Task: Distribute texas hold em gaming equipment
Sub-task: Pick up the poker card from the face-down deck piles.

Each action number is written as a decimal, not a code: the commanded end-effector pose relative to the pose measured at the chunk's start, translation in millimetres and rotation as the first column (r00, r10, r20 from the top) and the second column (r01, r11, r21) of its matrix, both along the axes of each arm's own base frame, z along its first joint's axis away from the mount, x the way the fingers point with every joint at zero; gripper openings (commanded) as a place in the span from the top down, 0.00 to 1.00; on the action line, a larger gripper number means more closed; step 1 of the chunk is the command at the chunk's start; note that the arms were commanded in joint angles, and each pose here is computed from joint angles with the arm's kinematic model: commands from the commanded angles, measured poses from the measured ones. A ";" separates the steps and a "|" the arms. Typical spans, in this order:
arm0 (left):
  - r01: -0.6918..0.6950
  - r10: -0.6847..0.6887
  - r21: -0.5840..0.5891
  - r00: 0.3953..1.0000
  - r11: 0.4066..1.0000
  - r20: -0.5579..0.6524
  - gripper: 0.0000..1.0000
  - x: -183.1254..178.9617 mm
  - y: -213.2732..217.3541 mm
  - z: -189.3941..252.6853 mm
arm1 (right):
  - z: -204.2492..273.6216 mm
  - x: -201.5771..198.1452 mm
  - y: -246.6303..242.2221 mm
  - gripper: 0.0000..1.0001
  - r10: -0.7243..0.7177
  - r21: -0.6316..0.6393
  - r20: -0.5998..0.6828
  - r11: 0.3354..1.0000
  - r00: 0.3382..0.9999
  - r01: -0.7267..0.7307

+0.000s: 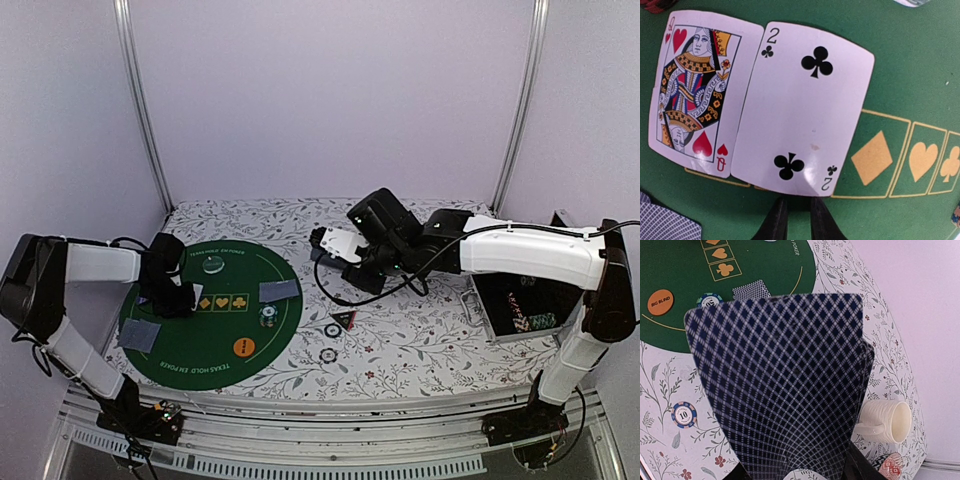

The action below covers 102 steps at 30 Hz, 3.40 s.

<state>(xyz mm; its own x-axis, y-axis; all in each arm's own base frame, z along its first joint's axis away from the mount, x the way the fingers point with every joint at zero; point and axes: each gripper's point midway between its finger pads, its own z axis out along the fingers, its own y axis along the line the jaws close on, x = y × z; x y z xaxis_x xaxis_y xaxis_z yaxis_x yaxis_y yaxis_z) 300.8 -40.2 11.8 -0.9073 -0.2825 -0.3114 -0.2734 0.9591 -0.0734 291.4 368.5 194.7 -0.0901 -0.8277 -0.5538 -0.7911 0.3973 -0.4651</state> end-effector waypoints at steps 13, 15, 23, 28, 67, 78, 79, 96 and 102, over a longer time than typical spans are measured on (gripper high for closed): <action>0.401 -0.287 -0.133 0.815 0.906 0.504 0.50 38.0 -123.8 161.3 | 24.1 4.8 5.3 0.55 -0.006 0.053 0.022 0.999 1.000 0.005; 0.498 -0.279 -0.227 0.745 0.837 0.605 0.36 38.2 -154.0 195.4 | 23.3 4.5 7.0 0.55 -0.003 0.054 0.018 0.999 1.000 0.002; 0.766 -0.367 -0.412 0.613 0.493 0.700 0.11 12.3 -263.4 243.7 | 25.0 1.2 15.5 0.55 0.017 0.052 0.022 0.998 1.000 -0.018; 0.842 -0.436 -0.427 0.537 0.329 0.722 0.10 -7.7 -309.8 254.4 | 24.4 -0.8 18.2 0.55 0.023 0.052 0.019 0.998 1.000 -0.024; 0.837 -0.591 -0.320 0.542 0.444 0.597 0.34 -0.2 -310.3 231.1 | 23.3 -1.1 13.7 0.55 0.009 0.042 0.032 0.999 0.999 -0.011; 0.835 -0.612 -0.345 0.549 0.427 0.569 0.63 -6.9 -310.4 225.5 | 21.3 -1.3 15.0 0.55 0.014 0.039 0.032 0.999 0.999 -0.015; 0.836 -0.614 -0.341 0.547 0.429 0.570 0.64 -6.6 -310.0 225.8 | 21.1 -1.3 15.0 0.55 0.014 0.039 0.032 0.999 0.999 -0.015; 0.850 -0.600 -0.348 0.526 0.395 0.603 0.47 -9.4 -314.1 244.9 | 19.8 -1.2 14.9 0.55 0.014 0.038 0.030 0.999 0.999 -0.015; 0.848 -0.603 -0.356 0.529 0.392 0.597 0.46 -11.3 -313.1 245.2 | 20.6 -1.2 15.2 0.55 0.014 0.039 0.032 0.999 0.999 -0.015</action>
